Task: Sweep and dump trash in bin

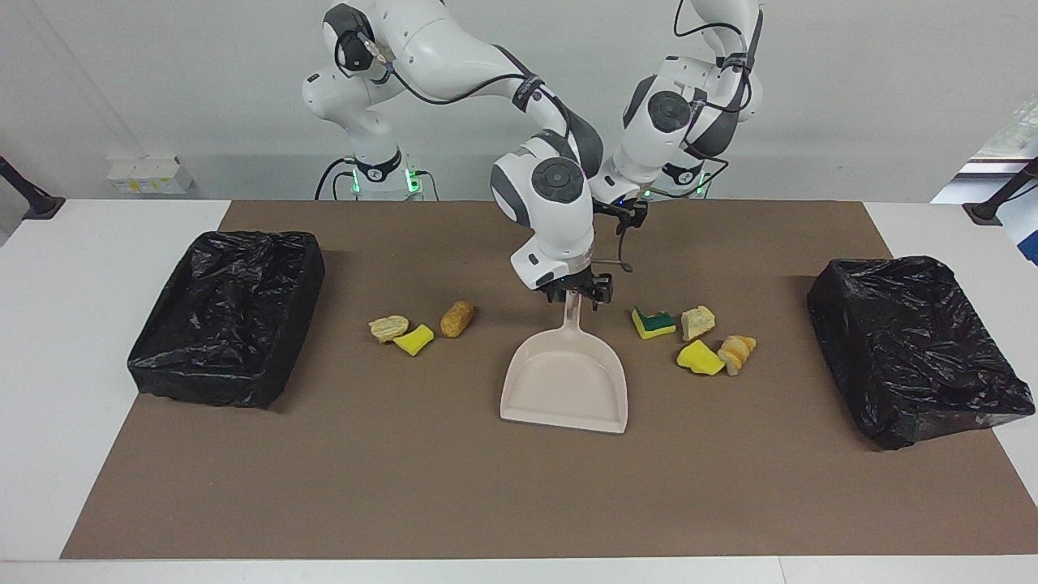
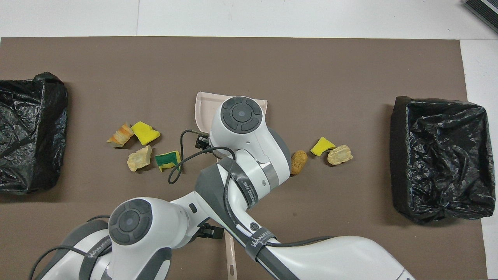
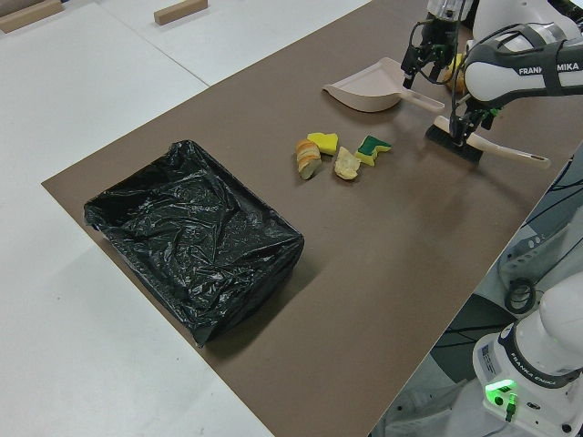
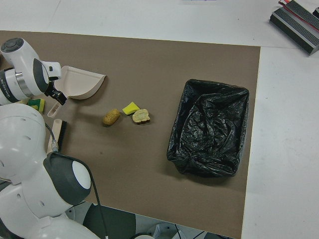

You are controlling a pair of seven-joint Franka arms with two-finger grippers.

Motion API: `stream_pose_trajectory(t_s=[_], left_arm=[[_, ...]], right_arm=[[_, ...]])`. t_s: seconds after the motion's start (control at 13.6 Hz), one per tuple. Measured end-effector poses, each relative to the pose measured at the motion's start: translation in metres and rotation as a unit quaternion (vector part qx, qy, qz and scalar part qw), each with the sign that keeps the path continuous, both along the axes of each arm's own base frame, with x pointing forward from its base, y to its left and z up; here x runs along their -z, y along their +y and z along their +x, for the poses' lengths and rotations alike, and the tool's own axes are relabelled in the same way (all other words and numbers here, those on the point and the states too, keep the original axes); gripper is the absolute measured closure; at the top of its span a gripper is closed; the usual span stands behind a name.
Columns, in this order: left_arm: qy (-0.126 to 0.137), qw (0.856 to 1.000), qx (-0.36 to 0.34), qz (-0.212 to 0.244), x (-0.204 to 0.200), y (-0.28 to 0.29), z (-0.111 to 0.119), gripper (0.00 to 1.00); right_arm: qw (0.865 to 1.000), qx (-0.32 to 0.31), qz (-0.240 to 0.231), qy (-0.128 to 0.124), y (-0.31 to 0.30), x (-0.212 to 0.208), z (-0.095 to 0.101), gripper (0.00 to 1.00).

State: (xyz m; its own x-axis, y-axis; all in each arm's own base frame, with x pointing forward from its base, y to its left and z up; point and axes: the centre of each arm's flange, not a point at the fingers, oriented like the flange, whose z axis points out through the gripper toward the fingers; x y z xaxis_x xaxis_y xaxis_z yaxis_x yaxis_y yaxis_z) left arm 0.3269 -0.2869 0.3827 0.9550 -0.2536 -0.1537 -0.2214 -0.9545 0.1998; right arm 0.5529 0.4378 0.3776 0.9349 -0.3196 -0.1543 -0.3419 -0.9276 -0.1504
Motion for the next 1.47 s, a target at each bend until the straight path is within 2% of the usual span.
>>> stream_pose_trajectory(t_s=[0.22, 0.44, 0.59, 0.74, 0.96, 1.1, 1.18, 1.32, 1.4, 1.47], left_arm=[[-0.004, 1.000, 0.007, 0.001, 0.002, -0.006, -0.023, 0.00], [-0.023, 1.000, -0.012, -0.005, 0.007, -0.024, -0.040, 0.00], [-0.029, 0.999, -0.020, -0.006, 0.014, -0.036, -0.051, 0.00], [-0.029, 0.999, -0.025, -0.003, 0.020, -0.041, -0.055, 0.00], [-0.031, 0.999, -0.035, -0.004, 0.034, -0.043, -0.051, 0.01], [-0.029, 0.999, -0.037, -0.003, 0.042, -0.046, -0.051, 0.13], [-0.028, 0.999, -0.038, -0.003, 0.043, -0.046, -0.050, 0.14], [-0.028, 0.999, -0.038, -0.003, 0.044, -0.046, -0.050, 0.33], [-0.028, 0.999, -0.039, -0.004, 0.043, -0.047, -0.050, 0.33], [-0.027, 0.999, -0.039, -0.005, 0.043, -0.048, -0.051, 0.36]], right_arm=[[1.000, -0.001, -0.006, 0.014, -0.004, 0.011, -0.004, 0.11], [0.999, -0.032, -0.014, 0.030, -0.022, 0.017, 0.002, 0.10], [0.999, -0.035, 0.006, 0.041, -0.027, 0.017, 0.005, 0.11], [0.997, -0.049, 0.023, 0.050, -0.026, 0.018, 0.003, 0.11], [0.996, -0.063, 0.026, 0.056, -0.023, 0.021, -0.002, 0.18], [0.996, -0.070, 0.024, 0.059, -0.019, 0.024, -0.007, 0.22], [0.995, -0.074, 0.024, 0.059, -0.017, 0.025, -0.009, 0.22], [0.995, -0.084, 0.024, 0.057, -0.015, 0.025, -0.011, 0.48], [0.994, -0.087, 0.024, 0.057, -0.014, 0.026, -0.012, 0.58], [0.994, -0.089, 0.024, 0.057, -0.013, 0.026, -0.013, 0.58]])
